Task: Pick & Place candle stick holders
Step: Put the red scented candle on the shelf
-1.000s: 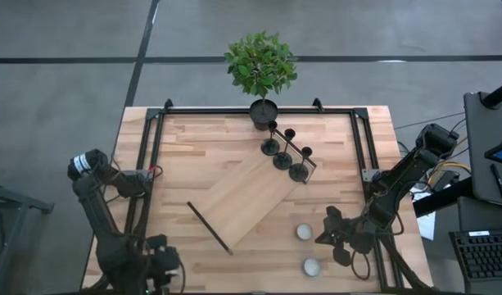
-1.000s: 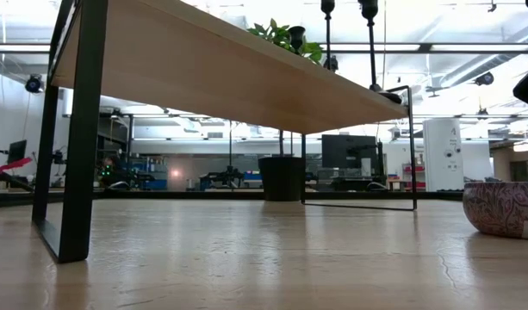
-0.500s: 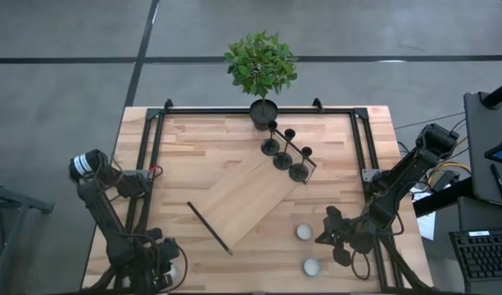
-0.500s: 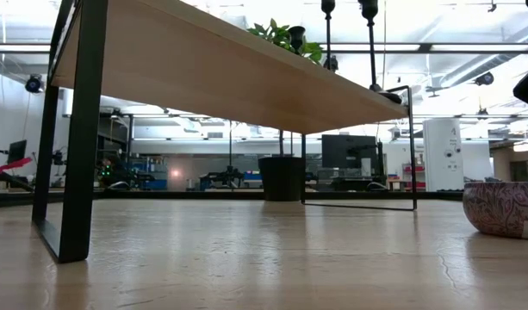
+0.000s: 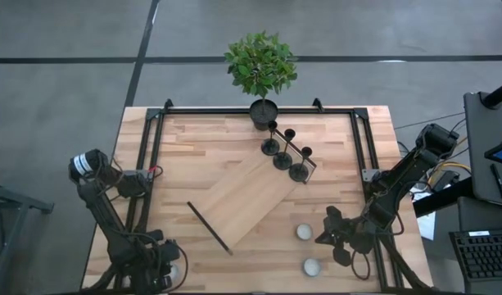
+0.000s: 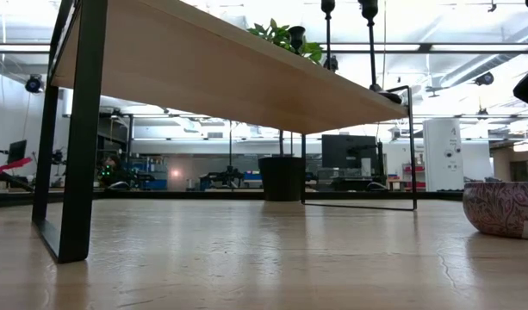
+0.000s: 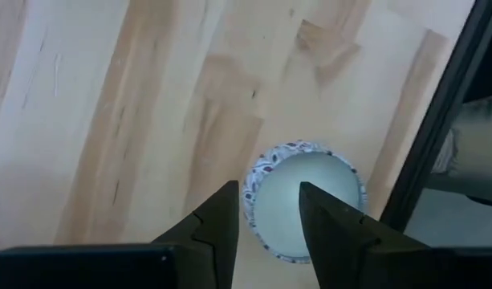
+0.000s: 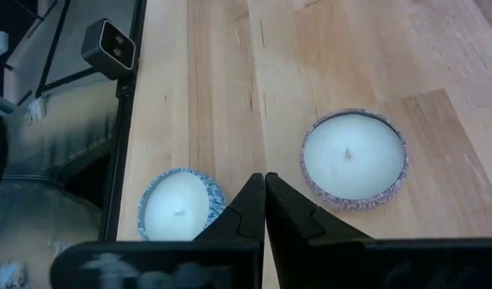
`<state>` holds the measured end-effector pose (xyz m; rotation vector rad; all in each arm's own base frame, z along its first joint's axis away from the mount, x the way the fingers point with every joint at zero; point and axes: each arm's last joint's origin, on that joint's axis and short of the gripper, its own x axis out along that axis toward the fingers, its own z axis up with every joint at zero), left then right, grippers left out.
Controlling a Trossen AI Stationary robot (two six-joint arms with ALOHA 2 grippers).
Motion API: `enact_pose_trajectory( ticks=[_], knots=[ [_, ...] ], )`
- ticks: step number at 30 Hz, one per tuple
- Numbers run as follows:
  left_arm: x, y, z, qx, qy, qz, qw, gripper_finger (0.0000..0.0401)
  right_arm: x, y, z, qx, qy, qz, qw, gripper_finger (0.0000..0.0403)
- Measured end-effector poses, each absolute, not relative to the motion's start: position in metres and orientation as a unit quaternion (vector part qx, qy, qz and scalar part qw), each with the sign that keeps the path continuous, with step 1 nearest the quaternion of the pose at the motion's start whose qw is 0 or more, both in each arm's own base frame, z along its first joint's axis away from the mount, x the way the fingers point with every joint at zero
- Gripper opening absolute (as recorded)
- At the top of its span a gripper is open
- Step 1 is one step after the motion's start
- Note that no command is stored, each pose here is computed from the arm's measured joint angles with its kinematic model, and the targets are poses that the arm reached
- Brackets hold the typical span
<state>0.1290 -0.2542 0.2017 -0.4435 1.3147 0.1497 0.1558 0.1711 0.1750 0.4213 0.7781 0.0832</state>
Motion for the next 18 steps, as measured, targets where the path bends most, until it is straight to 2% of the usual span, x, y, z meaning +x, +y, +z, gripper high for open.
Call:
enact_pose_trajectory(
  ticks=[18],
  knots=[
    [0.125, -0.245, 0.179, -0.200, 0.617, 0.077, 0.757, 0.0126, 0.156, 0.171, 0.175, 0.202, 0.375, 0.039, 0.904, 0.0008]
  ],
)
